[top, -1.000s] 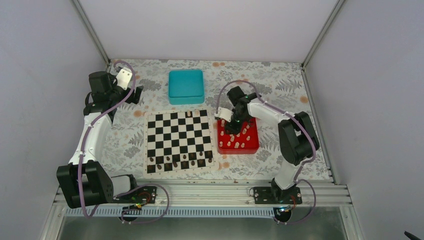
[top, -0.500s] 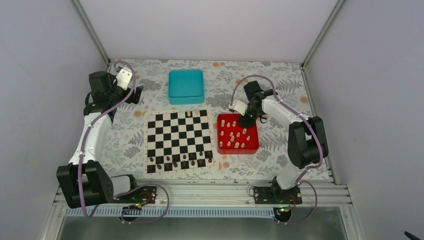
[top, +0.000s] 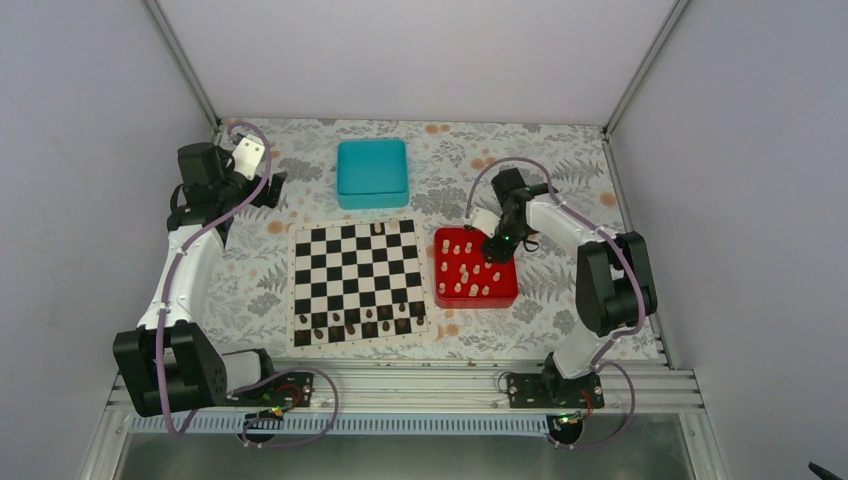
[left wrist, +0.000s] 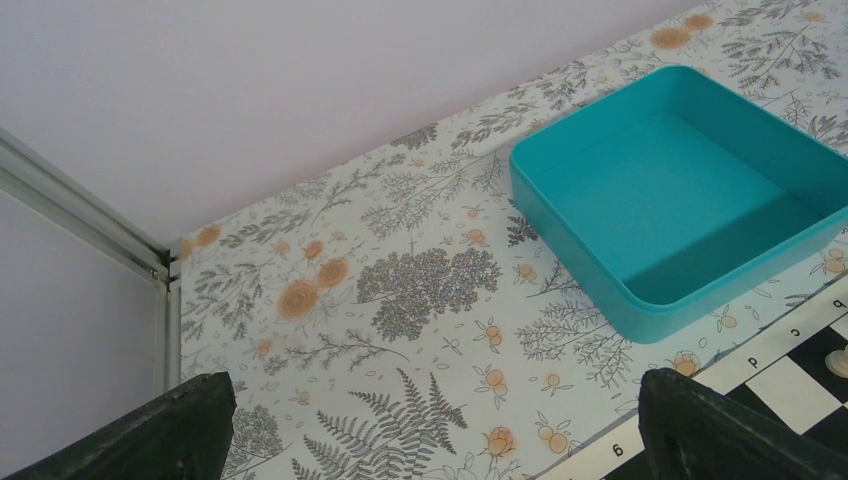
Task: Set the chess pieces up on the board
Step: Pick up the chess piece from the storage box.
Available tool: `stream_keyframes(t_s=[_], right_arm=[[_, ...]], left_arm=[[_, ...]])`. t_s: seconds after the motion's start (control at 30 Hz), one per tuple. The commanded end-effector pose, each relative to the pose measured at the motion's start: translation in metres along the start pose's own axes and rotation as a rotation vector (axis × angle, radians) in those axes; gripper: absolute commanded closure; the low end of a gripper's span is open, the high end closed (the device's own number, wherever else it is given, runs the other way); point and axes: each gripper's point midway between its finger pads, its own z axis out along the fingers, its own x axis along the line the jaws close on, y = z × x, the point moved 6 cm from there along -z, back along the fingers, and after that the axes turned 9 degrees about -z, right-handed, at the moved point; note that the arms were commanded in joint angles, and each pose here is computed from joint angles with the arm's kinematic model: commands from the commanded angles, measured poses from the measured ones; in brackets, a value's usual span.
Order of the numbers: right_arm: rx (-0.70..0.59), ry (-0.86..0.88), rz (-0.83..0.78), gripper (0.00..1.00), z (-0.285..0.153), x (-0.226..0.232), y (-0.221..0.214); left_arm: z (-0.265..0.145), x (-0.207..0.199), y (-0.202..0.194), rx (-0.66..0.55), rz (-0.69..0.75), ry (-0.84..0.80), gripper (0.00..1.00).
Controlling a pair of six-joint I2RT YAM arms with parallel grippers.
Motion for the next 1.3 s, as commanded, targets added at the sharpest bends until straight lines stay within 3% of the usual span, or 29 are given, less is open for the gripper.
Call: stream_keyframes(t_s=[0.0,0.33,0.67,0.87,1.27], right_arm=[[0.022,0.033,0.014,0.58,0.010,0.002,-0.006],[0.035,0.069,0.017,0.63,0.023,0.006,-0.010],[0.015,0.068,0.011,0.81,0.020,0.005,-0.006],[-0.016,0.046,0.003,0.90,-0.008,0.003,0.003],[-0.091,-0.007,-0.084,0.91,-0.059,-0.009,0.053]], left_arm=[[0.004,0.000,-0.006,0.013,-0.005,-0.021,0.00],[0.004,0.000,-0.006,0.012,-0.004,-0.023,0.00],[0.004,0.000,-0.006,0.012,-0.005,-0.023,0.00],[0.004,0.000,-0.006,0.013,-0.005,-0.023,0.00],[0.002,-0.001,-0.004,0.007,-0.004,-0.029,0.00]])
